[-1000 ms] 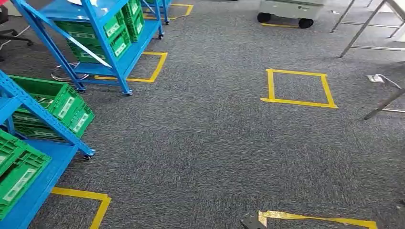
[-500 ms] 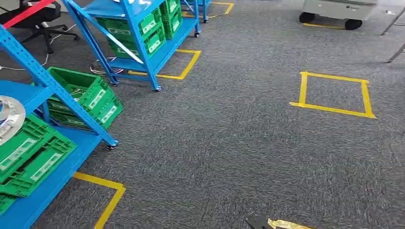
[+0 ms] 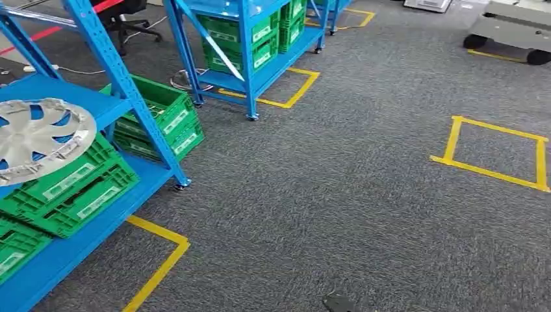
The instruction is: Take the parts from the cabinet and place them on the table.
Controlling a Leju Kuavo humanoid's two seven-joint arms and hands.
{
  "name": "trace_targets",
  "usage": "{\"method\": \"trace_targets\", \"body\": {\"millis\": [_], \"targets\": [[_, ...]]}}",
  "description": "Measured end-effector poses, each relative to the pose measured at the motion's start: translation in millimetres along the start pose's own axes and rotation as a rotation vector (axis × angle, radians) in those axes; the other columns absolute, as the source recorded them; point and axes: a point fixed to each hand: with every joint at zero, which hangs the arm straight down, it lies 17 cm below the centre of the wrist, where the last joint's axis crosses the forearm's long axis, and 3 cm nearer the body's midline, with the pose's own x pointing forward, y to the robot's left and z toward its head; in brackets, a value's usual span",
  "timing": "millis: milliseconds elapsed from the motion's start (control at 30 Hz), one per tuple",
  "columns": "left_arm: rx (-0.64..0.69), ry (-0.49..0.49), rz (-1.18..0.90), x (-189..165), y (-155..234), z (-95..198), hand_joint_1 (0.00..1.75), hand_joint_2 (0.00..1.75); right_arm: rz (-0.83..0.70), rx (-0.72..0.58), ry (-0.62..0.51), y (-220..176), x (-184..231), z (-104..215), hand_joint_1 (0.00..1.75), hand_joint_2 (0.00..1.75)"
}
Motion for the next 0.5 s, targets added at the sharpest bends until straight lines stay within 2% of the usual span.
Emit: {"method": "trace_targets", "body": {"millis": [500], "targets": [[0.002, 0.005, 0.005, -0.7, 1.3, -0.5, 0.00, 0.00, 0.004, 0.001, 0.006, 1.2, -1.9, 0.5, 0.00, 0.00]]}}
